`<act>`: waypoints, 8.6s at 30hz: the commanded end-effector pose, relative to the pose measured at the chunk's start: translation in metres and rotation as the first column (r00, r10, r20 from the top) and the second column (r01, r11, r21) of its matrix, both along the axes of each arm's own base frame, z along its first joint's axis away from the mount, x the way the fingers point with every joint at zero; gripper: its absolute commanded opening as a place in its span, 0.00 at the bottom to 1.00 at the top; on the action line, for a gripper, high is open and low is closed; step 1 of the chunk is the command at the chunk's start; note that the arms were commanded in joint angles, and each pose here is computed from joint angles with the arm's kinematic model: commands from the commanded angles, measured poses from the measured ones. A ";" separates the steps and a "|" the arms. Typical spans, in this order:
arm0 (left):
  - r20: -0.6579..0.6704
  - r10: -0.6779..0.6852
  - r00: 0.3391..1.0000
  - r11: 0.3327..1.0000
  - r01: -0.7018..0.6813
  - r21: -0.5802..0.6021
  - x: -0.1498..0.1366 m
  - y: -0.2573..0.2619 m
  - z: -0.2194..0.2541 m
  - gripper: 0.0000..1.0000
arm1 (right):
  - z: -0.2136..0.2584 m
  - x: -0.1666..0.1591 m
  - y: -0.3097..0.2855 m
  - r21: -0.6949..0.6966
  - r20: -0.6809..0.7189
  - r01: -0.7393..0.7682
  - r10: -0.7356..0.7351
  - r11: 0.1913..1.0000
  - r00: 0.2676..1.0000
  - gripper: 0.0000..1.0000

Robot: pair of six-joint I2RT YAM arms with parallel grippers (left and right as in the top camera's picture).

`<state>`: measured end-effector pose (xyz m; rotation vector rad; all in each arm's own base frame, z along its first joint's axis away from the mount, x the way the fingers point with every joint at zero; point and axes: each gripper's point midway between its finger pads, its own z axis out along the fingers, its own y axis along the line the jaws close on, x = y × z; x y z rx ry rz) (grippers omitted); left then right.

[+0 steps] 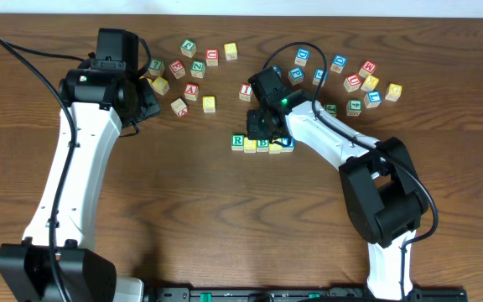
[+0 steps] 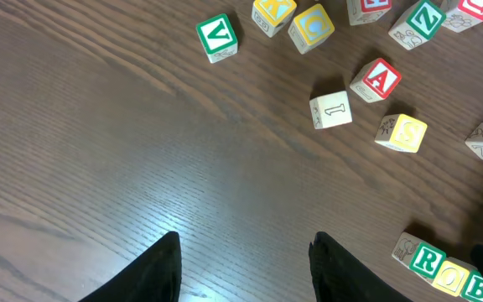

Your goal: Spell out ROBOT

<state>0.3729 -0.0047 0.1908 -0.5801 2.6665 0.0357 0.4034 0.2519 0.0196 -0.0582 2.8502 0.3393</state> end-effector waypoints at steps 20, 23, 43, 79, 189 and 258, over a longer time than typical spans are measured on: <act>-0.009 -0.006 1.000 1.000 0.006 0.006 0.000 0.000 -0.003 0.49 | -0.005 -0.005 -0.002 -0.020 -0.024 0.012 -0.012 1.000 1.000 0.01; -0.010 -0.006 1.000 1.000 0.006 0.006 0.000 0.000 -0.004 0.49 | -0.005 -0.004 -0.001 -0.020 -0.021 0.012 -0.012 1.000 1.000 0.01; -0.006 -0.006 1.000 1.000 0.006 0.006 0.001 0.000 -0.003 0.49 | 0.011 0.029 0.052 0.115 0.180 -0.072 0.051 0.991 0.982 0.02; -0.006 -0.006 1.000 1.000 0.006 0.006 0.001 0.000 -0.003 0.49 | -0.004 0.002 0.061 0.140 0.064 -0.079 0.071 0.987 0.995 0.01; 0.019 -0.005 1.000 1.000 0.005 0.007 0.006 0.000 -0.001 0.49 | -0.009 -0.041 -0.095 -0.018 -0.124 0.088 -0.089 0.996 0.988 0.10; 0.124 -0.135 0.983 0.985 0.119 0.128 -0.012 0.011 0.058 0.49 | 0.120 0.003 -0.068 0.114 0.180 -0.044 0.023 0.992 0.983 0.35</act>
